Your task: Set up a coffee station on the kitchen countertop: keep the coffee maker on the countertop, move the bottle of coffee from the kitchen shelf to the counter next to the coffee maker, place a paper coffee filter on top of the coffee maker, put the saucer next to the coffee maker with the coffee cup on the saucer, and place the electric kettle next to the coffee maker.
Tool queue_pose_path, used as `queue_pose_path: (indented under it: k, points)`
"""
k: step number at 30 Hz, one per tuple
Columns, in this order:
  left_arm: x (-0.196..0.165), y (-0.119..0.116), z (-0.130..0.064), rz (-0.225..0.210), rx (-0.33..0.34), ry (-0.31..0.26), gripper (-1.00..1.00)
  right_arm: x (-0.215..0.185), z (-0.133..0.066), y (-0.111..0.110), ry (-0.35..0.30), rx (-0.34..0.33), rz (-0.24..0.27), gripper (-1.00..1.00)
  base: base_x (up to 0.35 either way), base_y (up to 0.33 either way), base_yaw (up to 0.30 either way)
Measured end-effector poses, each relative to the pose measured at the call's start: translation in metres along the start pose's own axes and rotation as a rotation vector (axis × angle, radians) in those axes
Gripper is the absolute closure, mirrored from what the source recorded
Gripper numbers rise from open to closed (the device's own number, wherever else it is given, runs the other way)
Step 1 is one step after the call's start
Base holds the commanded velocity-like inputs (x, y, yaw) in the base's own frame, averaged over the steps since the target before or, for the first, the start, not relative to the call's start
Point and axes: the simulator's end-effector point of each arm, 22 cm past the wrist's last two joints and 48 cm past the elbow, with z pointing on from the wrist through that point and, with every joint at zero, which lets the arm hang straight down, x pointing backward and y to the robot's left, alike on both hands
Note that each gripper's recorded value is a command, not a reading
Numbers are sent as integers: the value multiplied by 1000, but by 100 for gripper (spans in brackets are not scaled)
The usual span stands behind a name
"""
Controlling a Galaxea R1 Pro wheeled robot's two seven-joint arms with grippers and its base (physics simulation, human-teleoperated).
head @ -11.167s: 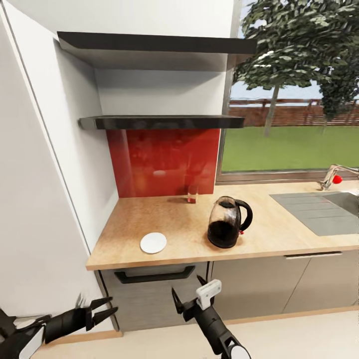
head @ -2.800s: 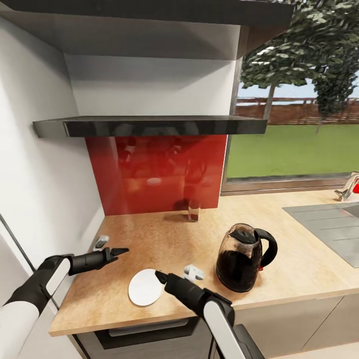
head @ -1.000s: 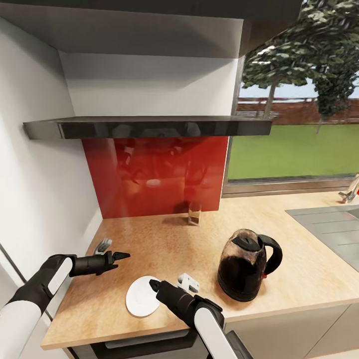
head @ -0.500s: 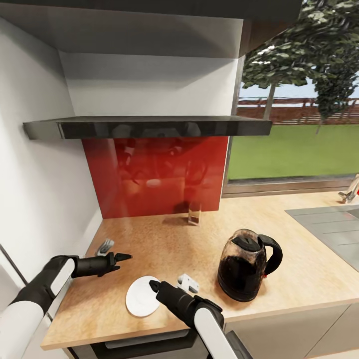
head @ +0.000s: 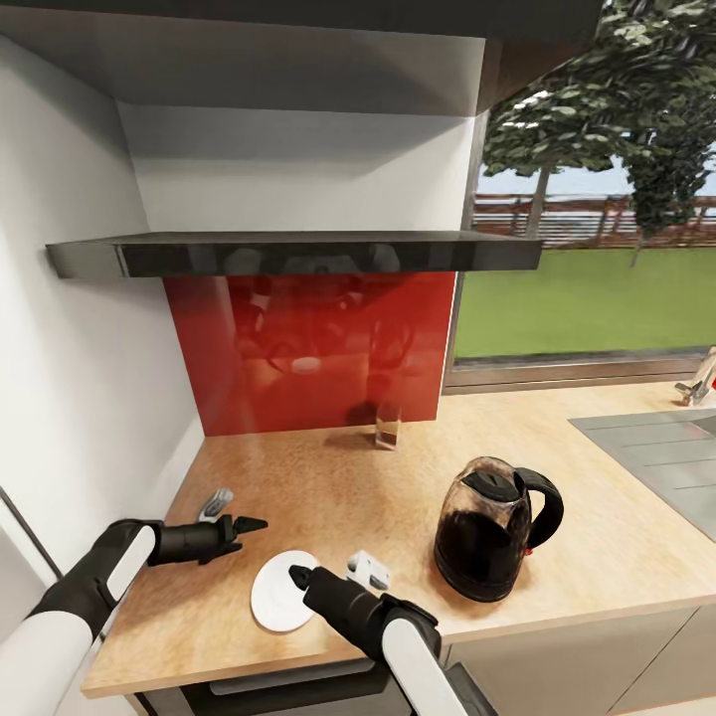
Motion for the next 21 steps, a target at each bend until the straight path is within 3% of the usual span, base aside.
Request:
queue_pose_path:
  k: [11, 21]
  points:
    - [16, 14, 0, -21, -17, 18, -100, 8, 4, -7, 20, 17, 4, -100, 0, 0, 0]
    - [20, 12, 1, -29, -7, 19, -100, 13, 7, -14, 34, 33, 9, -100, 0, 0, 0]
